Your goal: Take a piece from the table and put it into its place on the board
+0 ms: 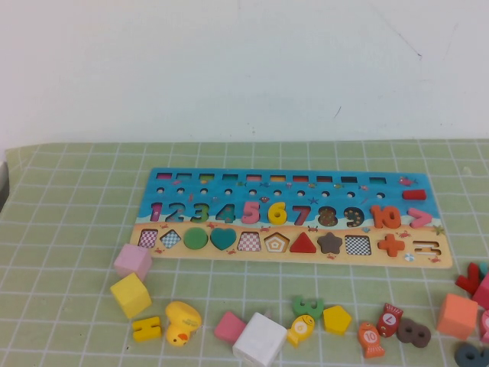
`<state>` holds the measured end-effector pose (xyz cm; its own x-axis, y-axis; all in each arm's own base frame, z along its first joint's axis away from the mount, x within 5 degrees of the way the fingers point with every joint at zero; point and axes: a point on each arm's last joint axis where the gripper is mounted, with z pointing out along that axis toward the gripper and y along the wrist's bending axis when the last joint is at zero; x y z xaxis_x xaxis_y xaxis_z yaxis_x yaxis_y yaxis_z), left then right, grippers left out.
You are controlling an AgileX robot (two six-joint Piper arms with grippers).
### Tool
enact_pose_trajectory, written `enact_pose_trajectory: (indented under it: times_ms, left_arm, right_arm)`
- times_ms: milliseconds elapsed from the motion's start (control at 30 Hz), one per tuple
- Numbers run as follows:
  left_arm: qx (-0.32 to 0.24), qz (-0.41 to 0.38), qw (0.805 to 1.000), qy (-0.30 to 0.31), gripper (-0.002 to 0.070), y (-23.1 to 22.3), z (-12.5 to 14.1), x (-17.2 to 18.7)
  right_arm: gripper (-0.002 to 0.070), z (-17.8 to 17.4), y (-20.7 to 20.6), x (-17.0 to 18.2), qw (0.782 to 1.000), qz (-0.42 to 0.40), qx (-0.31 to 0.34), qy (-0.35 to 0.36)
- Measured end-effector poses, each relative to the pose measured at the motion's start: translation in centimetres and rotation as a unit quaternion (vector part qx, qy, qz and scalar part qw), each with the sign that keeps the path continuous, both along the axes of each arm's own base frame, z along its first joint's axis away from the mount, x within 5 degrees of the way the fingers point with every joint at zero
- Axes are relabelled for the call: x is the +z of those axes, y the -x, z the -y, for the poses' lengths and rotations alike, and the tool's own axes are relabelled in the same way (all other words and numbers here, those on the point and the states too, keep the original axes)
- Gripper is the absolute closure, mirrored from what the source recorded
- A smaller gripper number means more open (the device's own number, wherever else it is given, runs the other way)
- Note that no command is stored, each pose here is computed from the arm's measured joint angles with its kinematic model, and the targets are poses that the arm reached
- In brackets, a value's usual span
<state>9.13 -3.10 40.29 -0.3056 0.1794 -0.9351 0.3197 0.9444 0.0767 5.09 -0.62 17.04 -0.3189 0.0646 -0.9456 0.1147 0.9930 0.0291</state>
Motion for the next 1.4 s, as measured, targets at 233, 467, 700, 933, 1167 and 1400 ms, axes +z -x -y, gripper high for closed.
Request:
enact_pose_trajectory:
  times_ms: [233, 467, 700, 933, 1167, 1400]
  left_arm:
    - [-0.009, -0.026, 1.0, -0.007, 0.0677, 0.1, 0.2, -4.0]
    - [-0.005, -0.068, 0.998, -0.008, 0.0676, 0.2, 0.3, -5.5]
    - [-0.004, -0.07, 0.997, -0.008, 0.0677, 0.2, 0.2, -5.5]
    - [0.036, -0.025, 0.997, 0.057, 0.0677, 3.7, -2.1, -6.4]
    - [0.129, 0.084, 0.982, 0.105, 0.0677, 7.1, -3.7, -11.0]
    - [0.206, 0.067, 0.969, 0.118, 0.0677, 5.4, -3.6, -16.3]
  right_arm:
    - [0.0679, 0.0, 0.0, 0.0, 1.0, 0.0, 0.0, 0.0]
    - [0.0679, 0.0, 0.0, 0.0, 1.0, 0.0, 0.0, 0.0]
    - [0.0679, 0.0, 0.0, 0.0, 1.0, 0.0, 0.0, 0.0]
    - [0.0679, 0.0, 0.0, 0.0, 1.0, 0.0, 0.0, 0.0]
    - [0.0679, 0.0, 0.0, 0.0, 1.0, 0.0, 0.0, 0.0]
    - [0.0679, 0.0, 0.0, 0.0, 1.0, 0.0, 0.0, 0.0]
